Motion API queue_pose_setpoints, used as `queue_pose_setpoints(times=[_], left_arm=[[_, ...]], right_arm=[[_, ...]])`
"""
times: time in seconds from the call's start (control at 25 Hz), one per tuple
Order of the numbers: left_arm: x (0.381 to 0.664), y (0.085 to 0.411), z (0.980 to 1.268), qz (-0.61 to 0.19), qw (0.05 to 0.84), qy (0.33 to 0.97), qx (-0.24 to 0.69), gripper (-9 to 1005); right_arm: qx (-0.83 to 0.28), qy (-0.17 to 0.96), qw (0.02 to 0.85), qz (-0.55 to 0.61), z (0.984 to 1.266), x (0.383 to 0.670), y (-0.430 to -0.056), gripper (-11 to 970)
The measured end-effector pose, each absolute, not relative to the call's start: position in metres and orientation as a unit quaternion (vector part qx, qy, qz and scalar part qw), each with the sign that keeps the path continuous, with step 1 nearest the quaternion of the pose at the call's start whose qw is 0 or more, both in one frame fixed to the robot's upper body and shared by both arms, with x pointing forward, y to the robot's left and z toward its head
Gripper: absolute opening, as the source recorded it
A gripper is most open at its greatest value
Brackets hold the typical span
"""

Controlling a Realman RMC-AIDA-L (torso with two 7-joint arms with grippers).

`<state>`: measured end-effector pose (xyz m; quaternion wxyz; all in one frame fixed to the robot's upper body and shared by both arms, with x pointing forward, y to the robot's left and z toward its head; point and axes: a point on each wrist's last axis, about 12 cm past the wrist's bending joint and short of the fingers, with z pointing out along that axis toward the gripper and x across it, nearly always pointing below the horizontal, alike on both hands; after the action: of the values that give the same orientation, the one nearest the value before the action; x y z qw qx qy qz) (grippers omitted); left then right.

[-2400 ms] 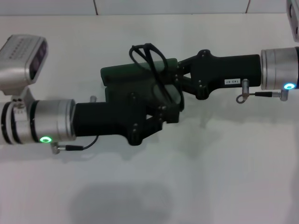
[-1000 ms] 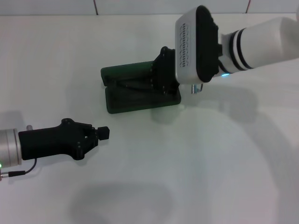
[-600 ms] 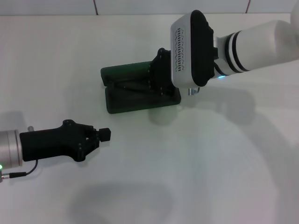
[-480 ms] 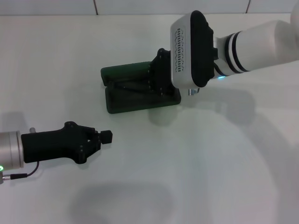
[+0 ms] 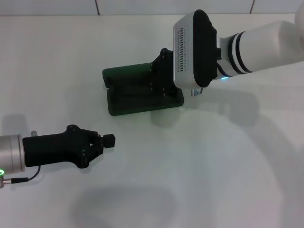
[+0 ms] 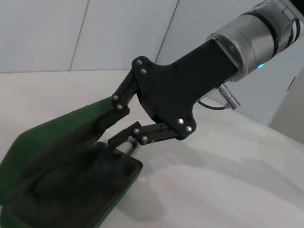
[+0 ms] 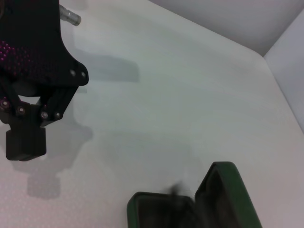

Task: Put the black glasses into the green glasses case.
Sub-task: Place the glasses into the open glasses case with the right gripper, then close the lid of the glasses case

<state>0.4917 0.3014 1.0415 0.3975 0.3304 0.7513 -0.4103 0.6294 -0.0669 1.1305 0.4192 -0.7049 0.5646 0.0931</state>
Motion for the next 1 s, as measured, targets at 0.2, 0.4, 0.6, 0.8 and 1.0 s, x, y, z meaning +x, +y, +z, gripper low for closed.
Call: queue_pose_setpoints(times=[0.2,0.4,0.6,0.8,1.0], left_arm=[[0.491,0.302,1.041,-0.410,0.397,0.752,0.330,-1],[0.491,0.302,1.041,-0.411,0.397,0.752,0.329,-1],[0.489,0.304,1.041,-0.412,0.399,0.753,0.321,-1],[0.493,0.304,1.043,-0.413,0.408,0.751,0.315,-1],[0.498,0.305,1.047,-0.409,0.434,0.748,0.291,-1]], right_arm=[[-0.703,0.566,0.421,0.089,1.130,0.630,-0.067,155],[-0.702,0.566,0.423,0.089,1.130,0.629,-0.068,157],[-0.671,0.587,0.433,0.135,1.134,0.624,-0.072,190],[-0.591,0.618,0.467,0.224,1.146,0.613,-0.124,231],[-0.504,0.654,0.489,0.283,1.139,0.596,-0.192,272]])
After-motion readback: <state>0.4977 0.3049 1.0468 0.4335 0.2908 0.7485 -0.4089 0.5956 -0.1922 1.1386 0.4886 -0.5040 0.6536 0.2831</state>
